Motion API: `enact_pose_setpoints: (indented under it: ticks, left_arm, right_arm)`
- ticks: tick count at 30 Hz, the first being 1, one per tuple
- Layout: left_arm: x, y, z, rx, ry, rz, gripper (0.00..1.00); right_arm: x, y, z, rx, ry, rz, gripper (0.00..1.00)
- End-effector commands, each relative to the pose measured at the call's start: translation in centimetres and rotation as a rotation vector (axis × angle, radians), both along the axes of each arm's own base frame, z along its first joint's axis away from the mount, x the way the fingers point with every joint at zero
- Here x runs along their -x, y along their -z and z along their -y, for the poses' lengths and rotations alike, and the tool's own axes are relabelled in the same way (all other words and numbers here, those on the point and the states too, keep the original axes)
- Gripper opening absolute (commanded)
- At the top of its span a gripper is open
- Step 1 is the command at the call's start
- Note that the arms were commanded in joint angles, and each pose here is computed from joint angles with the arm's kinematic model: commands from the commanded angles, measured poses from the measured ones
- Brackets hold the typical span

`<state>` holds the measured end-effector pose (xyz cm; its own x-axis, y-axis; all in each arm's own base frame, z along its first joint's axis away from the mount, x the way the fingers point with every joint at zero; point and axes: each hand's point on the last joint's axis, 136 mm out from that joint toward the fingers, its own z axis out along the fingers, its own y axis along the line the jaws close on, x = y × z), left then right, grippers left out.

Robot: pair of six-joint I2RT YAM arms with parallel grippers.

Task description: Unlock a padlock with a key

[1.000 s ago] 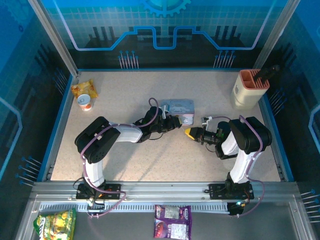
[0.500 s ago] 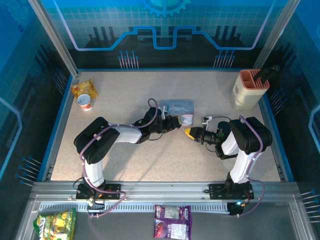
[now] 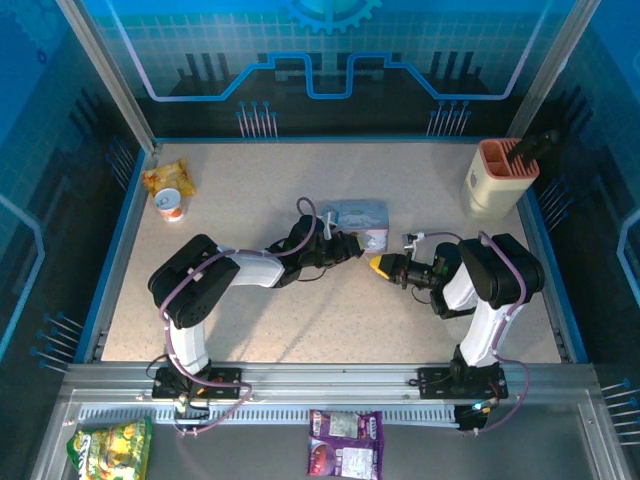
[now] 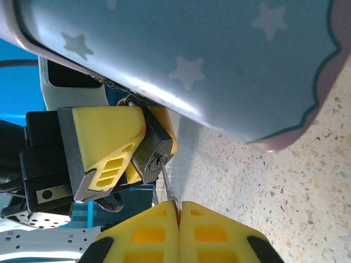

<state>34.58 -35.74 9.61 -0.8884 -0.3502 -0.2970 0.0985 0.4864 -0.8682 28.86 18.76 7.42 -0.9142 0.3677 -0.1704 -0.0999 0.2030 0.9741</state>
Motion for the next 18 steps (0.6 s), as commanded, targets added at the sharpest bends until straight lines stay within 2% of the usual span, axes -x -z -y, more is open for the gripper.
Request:
enact_pose_setpoints:
  ticks: [1,18]
  left_arm:
    - [0.2,-4.8,1.2,0.105,0.038,0.104,0.13]
    - [1.4,-5.5,2.2,0.143,0.116,0.113,0.13]
  right_arm:
    - [-0.4,-1.2,-0.3,-0.012,-0.015,0.055,0.00]
    - [-0.7,-2.4,-0.4,-0.033,-0.021,0.068,0.00]
